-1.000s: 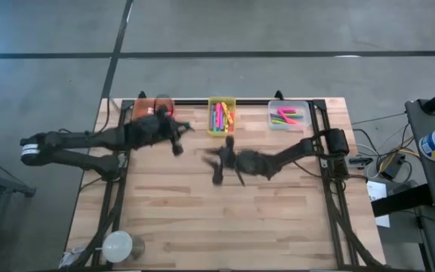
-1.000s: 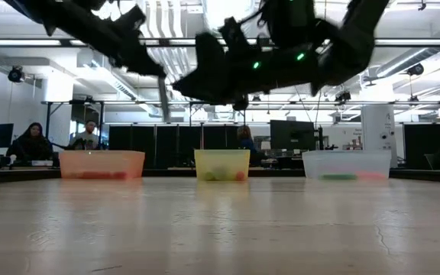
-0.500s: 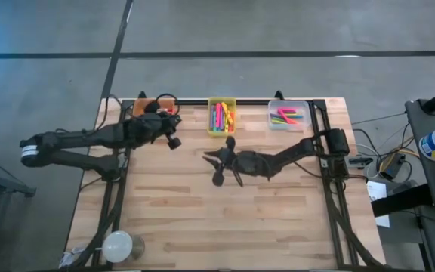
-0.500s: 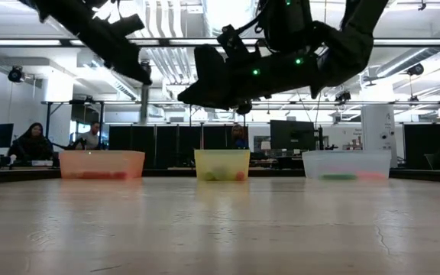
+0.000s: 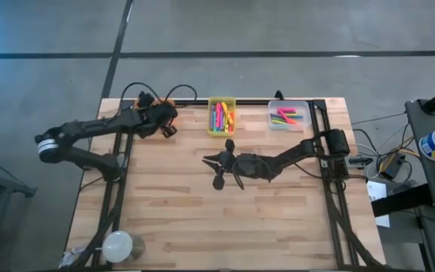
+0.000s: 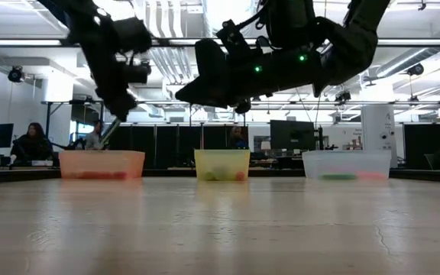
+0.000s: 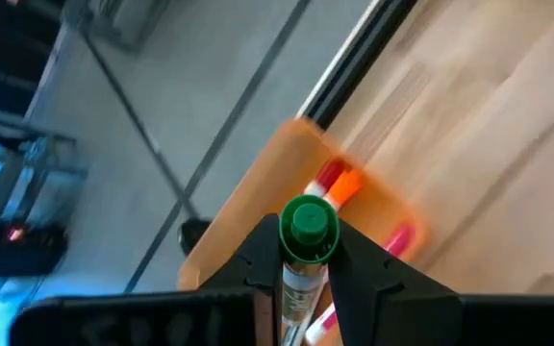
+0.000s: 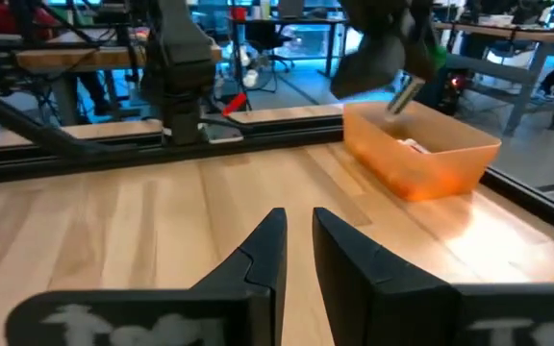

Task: Pick & Place Markers
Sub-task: Put the green marker pen into the orange bin, then return to Home Position

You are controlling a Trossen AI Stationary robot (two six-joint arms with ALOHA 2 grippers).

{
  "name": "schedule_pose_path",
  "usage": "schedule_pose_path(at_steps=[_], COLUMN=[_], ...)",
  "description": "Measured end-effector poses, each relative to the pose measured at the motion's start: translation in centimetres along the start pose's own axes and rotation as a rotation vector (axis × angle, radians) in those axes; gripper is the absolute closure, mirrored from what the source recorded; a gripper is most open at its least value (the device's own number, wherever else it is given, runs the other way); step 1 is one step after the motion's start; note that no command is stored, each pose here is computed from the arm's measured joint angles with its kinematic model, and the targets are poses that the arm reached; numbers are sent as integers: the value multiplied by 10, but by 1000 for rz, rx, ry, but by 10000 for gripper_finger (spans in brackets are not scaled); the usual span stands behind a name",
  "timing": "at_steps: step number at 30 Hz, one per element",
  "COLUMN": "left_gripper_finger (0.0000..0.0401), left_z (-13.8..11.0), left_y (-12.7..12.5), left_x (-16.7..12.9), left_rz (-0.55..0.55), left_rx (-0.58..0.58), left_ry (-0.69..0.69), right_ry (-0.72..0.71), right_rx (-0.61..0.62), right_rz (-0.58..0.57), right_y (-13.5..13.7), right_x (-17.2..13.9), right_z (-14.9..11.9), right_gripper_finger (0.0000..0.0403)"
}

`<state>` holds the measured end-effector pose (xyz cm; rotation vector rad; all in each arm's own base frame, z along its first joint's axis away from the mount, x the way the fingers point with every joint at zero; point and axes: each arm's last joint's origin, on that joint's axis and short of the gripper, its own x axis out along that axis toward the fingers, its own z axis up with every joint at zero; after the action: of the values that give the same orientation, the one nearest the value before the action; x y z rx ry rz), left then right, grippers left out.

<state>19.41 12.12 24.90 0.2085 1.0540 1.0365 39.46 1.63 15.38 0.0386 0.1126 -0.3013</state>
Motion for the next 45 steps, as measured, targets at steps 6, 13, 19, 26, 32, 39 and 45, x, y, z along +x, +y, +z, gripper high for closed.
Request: schedule_pose_path(at_steps=[6, 13, 19, 26, 32, 39, 45], left_gripper_finger=[349, 285, 258, 284, 324, 372, 392], left_z=[-2, -4, -6, -1, 0, -21, -44], left_y=[1, -5, -9, -10, -26, -53, -60], left_x=[34, 50, 54, 34, 4, -13, -13], left_rz=[46, 157, 148, 55, -209, -676, -820], left_rx=[23, 74, 97, 18, -102, -157, -202], left_ry=[134, 207, 228, 135, -157, -600, -821], right_ry=[16, 18, 18, 22, 39, 49, 19], right_rx=[-5, -6, -6, -38, -88, -146, -156], right_rz=[-6, -5, -4, -4, 48, 202, 260], right_y=[-2, -1, -1, -1, -2, -6, -18], right_x=[0, 0, 0, 0, -6, -31, -64], right_z=[-2, -2, -2, -2, 3, 27, 38], right_gripper_finger=[355, 356, 360, 360, 360, 360, 360])
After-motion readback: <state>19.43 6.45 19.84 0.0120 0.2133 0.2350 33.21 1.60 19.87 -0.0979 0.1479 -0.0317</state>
